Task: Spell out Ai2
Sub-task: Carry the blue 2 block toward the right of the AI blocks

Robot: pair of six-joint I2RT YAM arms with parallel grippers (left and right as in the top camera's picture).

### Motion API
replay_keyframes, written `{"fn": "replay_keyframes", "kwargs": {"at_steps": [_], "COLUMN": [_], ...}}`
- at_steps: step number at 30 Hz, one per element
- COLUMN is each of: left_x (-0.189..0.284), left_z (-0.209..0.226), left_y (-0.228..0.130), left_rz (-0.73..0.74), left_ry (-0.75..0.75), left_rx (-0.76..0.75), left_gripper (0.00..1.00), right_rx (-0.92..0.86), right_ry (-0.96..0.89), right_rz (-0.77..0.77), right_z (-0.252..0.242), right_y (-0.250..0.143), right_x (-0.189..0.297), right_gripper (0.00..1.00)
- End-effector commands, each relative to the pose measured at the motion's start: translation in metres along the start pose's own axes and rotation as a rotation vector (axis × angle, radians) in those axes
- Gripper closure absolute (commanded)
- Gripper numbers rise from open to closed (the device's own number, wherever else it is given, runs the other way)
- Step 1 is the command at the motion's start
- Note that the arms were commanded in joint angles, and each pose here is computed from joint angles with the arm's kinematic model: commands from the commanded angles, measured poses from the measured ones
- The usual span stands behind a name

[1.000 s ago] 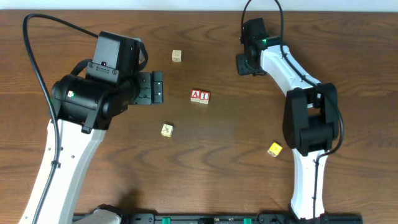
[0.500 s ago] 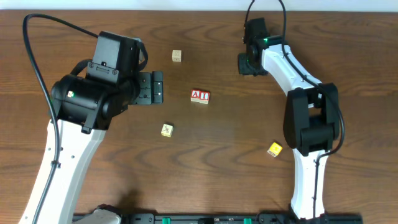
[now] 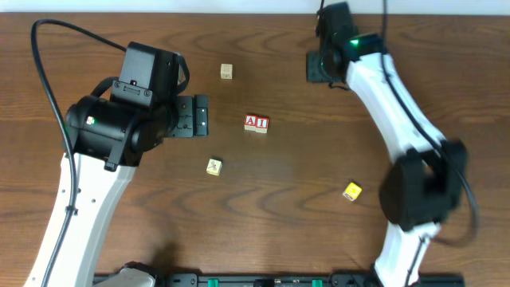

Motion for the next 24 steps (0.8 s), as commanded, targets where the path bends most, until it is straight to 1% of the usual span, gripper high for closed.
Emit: {"fn": "replay_keyframes", "kwargs": {"at_steps": [1, 3, 5, 6, 9, 12, 14, 17, 18, 21, 24], "left_x": [0.005, 0.005, 0.005, 0.006, 0.008, 0.014, 0.020, 0.032, 0.036, 0.048, 0.056], "left_z": [0.000, -0.002, -0.004, -0.006, -0.010, -0.011, -0.011, -0.010, -0.010, -0.009, -0.009], "left_y": [0.000, -0.004, -0.006, -0.007, -0.007, -0.009, -0.011, -0.016, -0.017, -0.020, -0.023], "left_rz": [0.003, 0.022, 0.035, 0.038, 0.030, 0.013, 0.000, -0.029, -0.040, -0.081, -0.110], "left_ry": [-0.007, -0.021, -0.044, -0.061, -0.110, -0.123, -0.123, -0.122, -0.122, -0.120, -0.116], "left_rx": [0.007, 0.007, 0.005, -0.002, -0.030, -0.030, -0.031, -0.056, -0.058, -0.070, -0.076], "left_gripper": [0.05, 0.05, 0.05, 0.05, 0.05, 0.05, 0.04, 0.05, 0.05, 0.05, 0.05], "right_rx": [-0.043, -0.057, -0.079, -0.075, -0.062, -0.059, -0.060, -0.060, -0.059, -0.080, -0.117], "right_ry": [0.039, 0.043, 0.020, 0.004, -0.023, -0.056, -0.061, -0.061, -0.063, -0.061, -0.051], "right_rz": [-0.104, -0.130, -0.140, -0.137, -0.133, -0.169, -0.171, -0.125, -0.112, -0.082, -0.063], "right_z": [0.002, -0.003, -0.012, -0.016, -0.020, -0.020, -0.019, -0.023, -0.025, -0.032, -0.033], "right_y": [0.009, 0.005, -0.002, -0.008, -0.025, -0.047, -0.064, -0.099, -0.109, -0.137, -0.154], "right_x": [0.064, 0.096, 0.122, 0.133, 0.158, 0.174, 0.179, 0.176, 0.174, 0.159, 0.140], "right_gripper": [0.83, 0.84, 0.87, 0.87, 0.87, 0.88, 0.87, 0.86, 0.84, 0.82, 0.79]}}
Point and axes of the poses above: each gripper's point midway between its finger pads, its own x axis back along the fingers, its own z axis along the line the jaws close on, y = z × x, the point moved 7 cm from there along x, back along the fingers, and after that the axes turned 15 degrees about -x, right-handed, at the moved point
